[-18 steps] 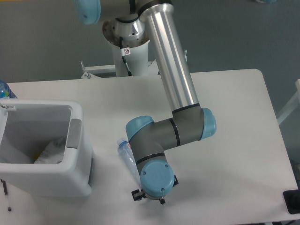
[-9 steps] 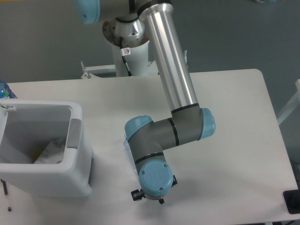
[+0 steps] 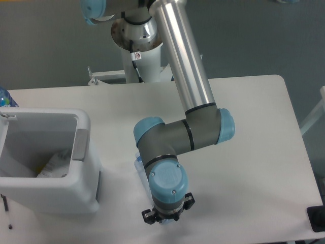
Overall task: Place the trash in the trash can
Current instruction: 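Lower the gripper around the bottle and close on it, then lift the bottle and carry it over the trash bin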
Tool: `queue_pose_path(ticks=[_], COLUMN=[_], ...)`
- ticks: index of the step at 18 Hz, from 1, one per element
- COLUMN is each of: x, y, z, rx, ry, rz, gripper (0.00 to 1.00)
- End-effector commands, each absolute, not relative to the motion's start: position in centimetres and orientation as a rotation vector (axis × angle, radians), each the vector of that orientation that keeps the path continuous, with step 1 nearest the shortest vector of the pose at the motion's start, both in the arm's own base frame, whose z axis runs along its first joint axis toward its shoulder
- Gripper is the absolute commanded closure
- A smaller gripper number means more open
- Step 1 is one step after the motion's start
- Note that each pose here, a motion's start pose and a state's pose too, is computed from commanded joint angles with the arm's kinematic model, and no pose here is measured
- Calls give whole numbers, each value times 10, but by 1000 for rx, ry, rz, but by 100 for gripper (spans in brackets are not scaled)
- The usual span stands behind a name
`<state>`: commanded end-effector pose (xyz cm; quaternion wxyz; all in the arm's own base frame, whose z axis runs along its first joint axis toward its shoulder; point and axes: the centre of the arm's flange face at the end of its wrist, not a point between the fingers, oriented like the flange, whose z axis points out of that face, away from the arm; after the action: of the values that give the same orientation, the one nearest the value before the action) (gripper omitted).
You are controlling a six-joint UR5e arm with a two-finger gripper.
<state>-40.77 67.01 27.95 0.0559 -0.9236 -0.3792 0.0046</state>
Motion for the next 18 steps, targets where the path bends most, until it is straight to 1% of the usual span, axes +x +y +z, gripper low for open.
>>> queue_pose_path(ticks=[2, 6, 10, 18], x=[-409, -422, -428, -417], y=[669, 654, 639, 616], z=[302, 357, 408, 495], rx=[-2741, -2603, -2489, -2314], ry=[-1134, -1108, -1066, -941], rz=[-15, -98, -155, -248], gripper=[52, 52, 52, 52])
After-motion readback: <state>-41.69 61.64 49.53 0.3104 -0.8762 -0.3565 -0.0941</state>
